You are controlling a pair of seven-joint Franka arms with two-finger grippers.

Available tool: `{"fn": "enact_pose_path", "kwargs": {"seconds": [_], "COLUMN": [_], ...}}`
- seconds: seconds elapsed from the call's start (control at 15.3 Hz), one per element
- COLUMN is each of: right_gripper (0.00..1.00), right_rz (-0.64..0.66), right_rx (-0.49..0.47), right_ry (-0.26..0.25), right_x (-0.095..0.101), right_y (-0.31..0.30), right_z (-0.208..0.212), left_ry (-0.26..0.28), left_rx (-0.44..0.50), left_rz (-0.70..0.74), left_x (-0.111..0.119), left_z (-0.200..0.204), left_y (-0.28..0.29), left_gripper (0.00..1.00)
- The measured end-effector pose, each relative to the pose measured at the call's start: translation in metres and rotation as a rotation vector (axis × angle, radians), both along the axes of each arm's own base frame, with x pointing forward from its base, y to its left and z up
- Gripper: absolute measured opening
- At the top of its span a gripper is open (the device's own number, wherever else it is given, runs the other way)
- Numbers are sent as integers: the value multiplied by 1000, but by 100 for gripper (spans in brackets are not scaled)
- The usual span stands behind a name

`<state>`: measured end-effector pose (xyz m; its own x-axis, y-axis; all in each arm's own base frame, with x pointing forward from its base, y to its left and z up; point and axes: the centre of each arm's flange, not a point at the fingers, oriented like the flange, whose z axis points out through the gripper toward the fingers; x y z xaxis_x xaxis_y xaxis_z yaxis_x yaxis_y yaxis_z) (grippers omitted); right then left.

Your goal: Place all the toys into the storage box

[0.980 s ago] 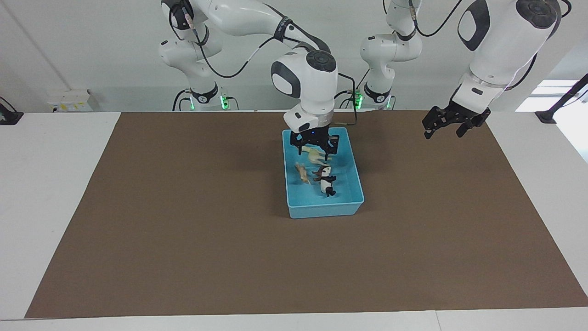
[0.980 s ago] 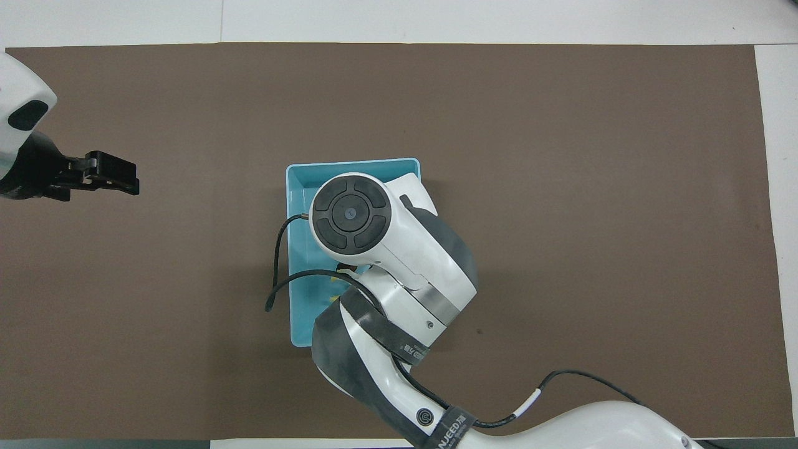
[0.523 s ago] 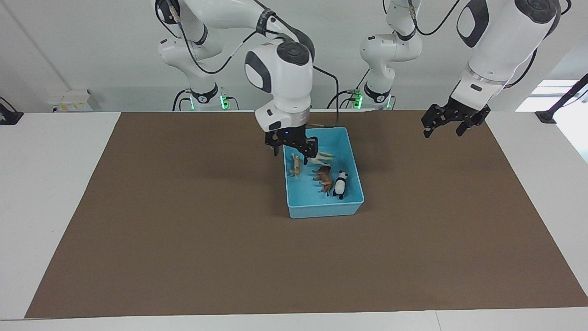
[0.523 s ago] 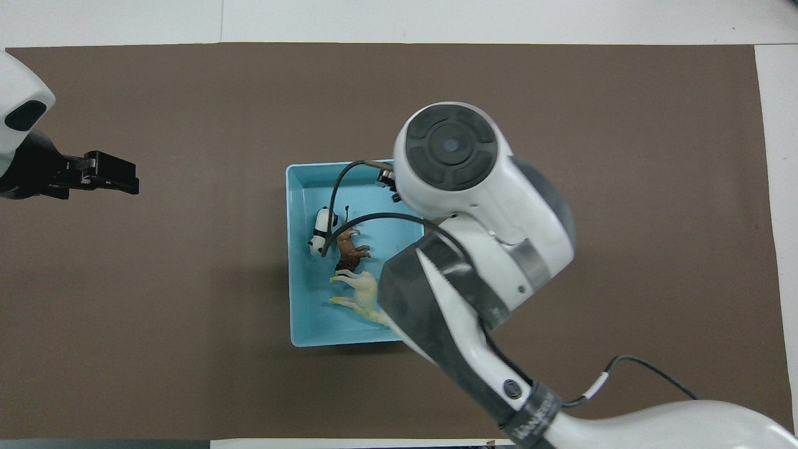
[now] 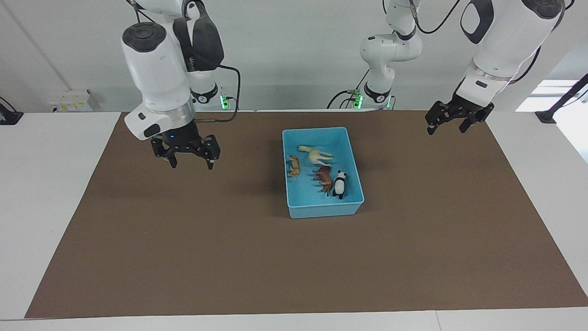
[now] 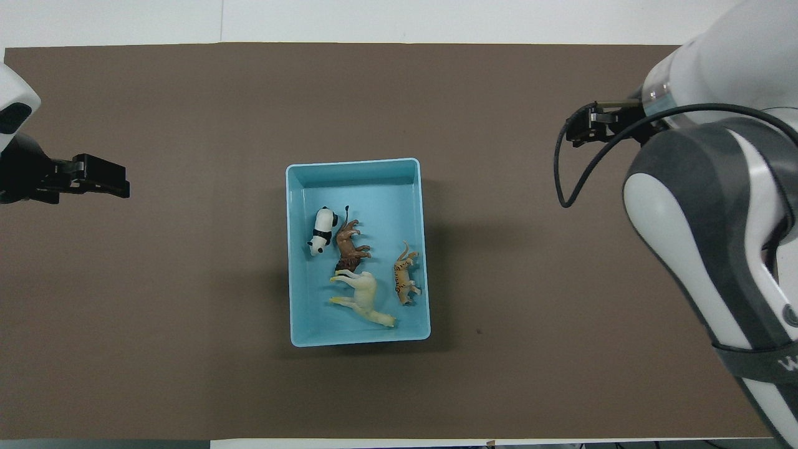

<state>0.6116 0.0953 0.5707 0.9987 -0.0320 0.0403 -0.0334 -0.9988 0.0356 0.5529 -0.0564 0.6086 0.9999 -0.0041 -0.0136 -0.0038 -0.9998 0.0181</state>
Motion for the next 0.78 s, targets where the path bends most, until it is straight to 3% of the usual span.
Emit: {"fn": "enact_pose_path", "kwargs": {"seconds": [0.13, 0.26, 0.46, 0.78], "right_gripper": [100, 100, 100, 100], "right_rz": [7, 15, 46, 34], "right_rx": [-5, 15, 20, 25], "right_ry": [64, 91, 90, 79], "right_x": [-17, -35, -53, -63], "right_y": [-22, -40, -76, -121], "right_z": [14, 35, 59, 70], "left_ry": [0, 0, 1, 1], "left_rx": [0, 0, 0, 0], "left_rz": [0, 0, 0, 0], "left_x": [0, 0, 0, 0], "left_z": [0, 0, 0, 0], "left_y": [0, 0, 0, 0], "left_gripper": [100, 100, 100, 100]}}
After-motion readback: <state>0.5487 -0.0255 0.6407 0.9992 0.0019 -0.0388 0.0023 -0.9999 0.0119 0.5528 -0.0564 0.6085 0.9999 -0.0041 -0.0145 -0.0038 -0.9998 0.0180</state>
